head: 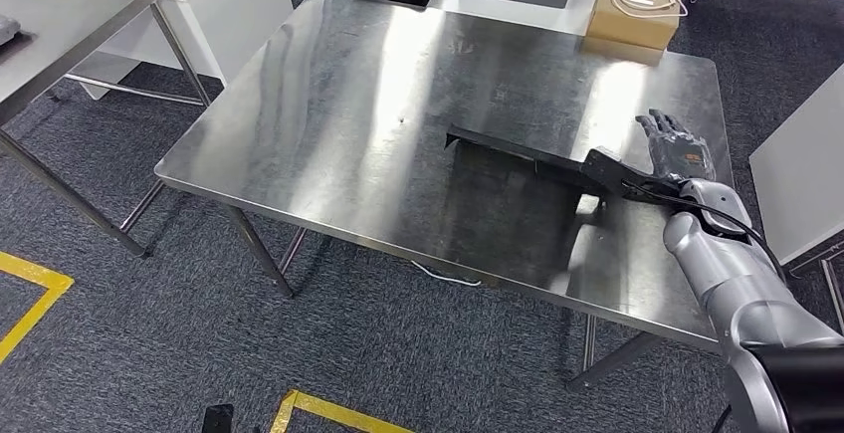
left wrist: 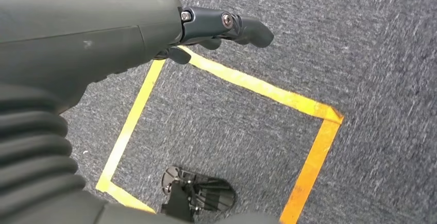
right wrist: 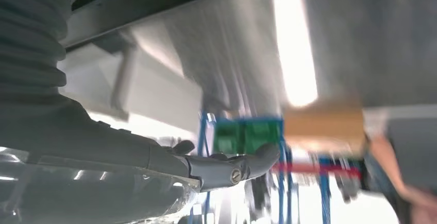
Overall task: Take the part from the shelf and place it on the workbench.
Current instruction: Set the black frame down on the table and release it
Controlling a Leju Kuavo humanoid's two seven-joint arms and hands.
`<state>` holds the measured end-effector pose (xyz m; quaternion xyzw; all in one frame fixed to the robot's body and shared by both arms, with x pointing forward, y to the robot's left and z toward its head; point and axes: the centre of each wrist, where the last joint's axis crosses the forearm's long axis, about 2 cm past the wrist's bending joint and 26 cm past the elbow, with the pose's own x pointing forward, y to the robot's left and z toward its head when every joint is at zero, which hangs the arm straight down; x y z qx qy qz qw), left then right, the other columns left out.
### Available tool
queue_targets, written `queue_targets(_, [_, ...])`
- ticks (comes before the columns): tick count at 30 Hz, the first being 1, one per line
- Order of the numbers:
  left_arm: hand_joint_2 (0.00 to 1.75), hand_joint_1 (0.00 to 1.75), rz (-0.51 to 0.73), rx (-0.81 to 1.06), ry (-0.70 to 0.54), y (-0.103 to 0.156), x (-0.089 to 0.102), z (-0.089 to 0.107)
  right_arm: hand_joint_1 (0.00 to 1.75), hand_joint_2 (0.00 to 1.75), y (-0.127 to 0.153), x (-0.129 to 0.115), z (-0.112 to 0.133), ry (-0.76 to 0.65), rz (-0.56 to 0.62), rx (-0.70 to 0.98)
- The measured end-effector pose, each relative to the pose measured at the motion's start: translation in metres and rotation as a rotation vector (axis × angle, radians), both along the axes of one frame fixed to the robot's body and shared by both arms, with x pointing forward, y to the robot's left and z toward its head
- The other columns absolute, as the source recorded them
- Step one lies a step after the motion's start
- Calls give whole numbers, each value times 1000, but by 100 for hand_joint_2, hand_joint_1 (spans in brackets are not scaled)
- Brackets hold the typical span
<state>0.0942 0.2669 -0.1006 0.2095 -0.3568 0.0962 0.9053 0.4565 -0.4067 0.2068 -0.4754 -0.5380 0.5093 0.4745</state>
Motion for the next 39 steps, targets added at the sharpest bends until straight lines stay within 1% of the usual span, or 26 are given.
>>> queue_targets(2, [0, 0, -2, -6, 1, 0, -2, 0, 0, 175, -2, 0, 0, 72, -30, 24])
queue_targets(4, [0, 0, -2, -6, 2, 1, -2, -1, 0, 175, -4, 3, 5, 105, -58, 32])
queue_targets(8, [0, 0, 3, -2, 7, 2, -4, -1, 0, 175, -10, 7, 17, 98, -100, 38])
queue_targets(13, [0, 0, 4, 4, 13, 2, -6, -1, 0, 175, -12, 10, 26, 93, -115, 45])
queue_targets(17, [0, 0, 5, 5, 19, 3, -7, -1, 0, 175, -14, 10, 25, 206, -138, 79])
queue_targets(20, [0, 0, 6, 6, 20, 2, -6, -1, 0, 175, -15, 11, 28, 244, -153, 99])
queue_targets(25, [0, 0, 5, 3, 17, 0, -6, -1, 0, 175, -21, 15, 42, 237, -176, 116])
queue_targets(39, [0, 0, -8, 10, 26, 0, -6, -1, 0, 175, -34, 12, 44, 210, -204, 115])
